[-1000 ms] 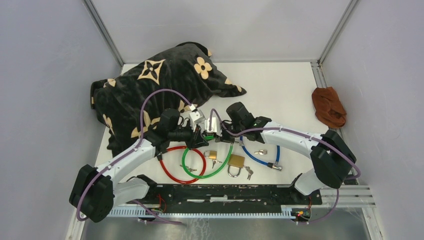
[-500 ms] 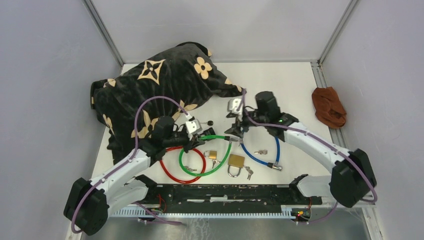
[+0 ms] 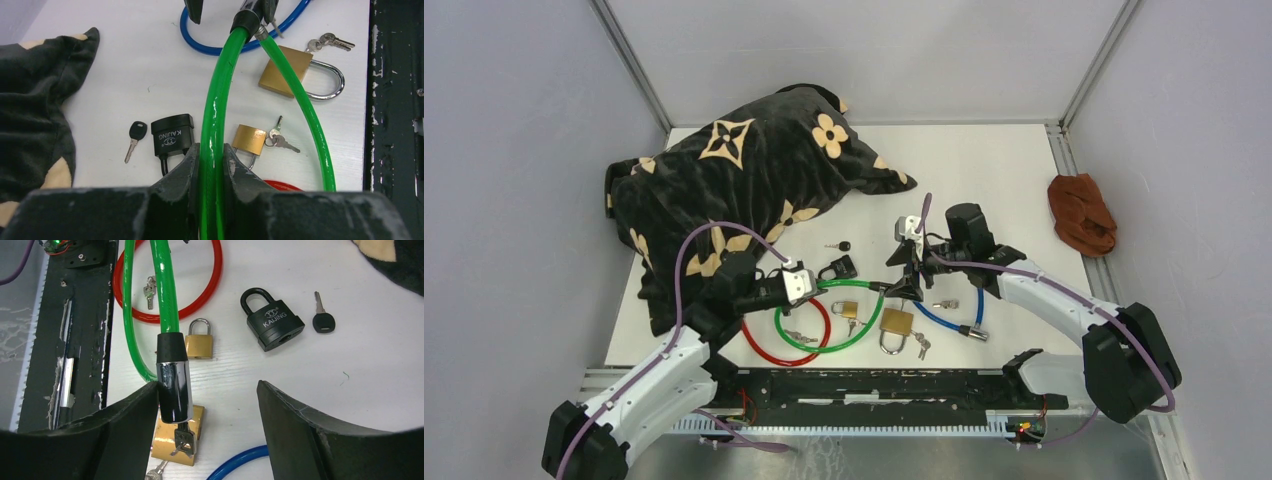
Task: Lock with the key
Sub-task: Lock the lock.
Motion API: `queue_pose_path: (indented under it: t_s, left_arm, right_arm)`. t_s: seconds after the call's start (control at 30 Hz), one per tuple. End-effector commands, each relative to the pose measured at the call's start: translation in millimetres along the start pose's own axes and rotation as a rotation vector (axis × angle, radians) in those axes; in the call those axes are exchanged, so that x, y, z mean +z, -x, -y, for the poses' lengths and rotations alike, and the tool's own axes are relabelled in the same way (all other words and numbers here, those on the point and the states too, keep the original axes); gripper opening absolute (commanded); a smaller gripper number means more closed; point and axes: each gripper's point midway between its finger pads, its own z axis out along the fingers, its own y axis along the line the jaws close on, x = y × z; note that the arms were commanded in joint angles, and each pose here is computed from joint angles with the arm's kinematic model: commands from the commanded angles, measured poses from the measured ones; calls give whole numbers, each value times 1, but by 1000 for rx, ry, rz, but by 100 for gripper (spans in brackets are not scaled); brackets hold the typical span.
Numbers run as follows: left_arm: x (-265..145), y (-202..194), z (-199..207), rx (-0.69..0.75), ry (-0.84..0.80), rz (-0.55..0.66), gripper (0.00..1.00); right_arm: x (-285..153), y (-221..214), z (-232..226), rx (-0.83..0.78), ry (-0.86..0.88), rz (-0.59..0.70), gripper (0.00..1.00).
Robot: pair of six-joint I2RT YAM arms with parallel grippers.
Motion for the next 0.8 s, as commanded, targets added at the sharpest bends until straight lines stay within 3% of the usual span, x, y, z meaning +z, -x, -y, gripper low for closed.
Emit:
queue_pose_path:
  t_s: [0.0,0.27,0.47,0.57,0.77]
  left_arm:
    - [-5,0,4,99,-6,14,2]
    - [-11,0,1,86,45,14,2]
    - [-17,2,1,88,81,33,2]
    - [-19,4,1,90,87,41,2]
    - [-20,7,1,97,92,57,2]
  right_arm:
    - [4,5,-2,27,-15,80,76]
    - [-5,19,-13,82,-87,256,76]
    - [7,0,-35,185,-160,337,77]
    - [6,3,-37,250,-188,437,76]
    - [28,13,-44,264,-151,467,75]
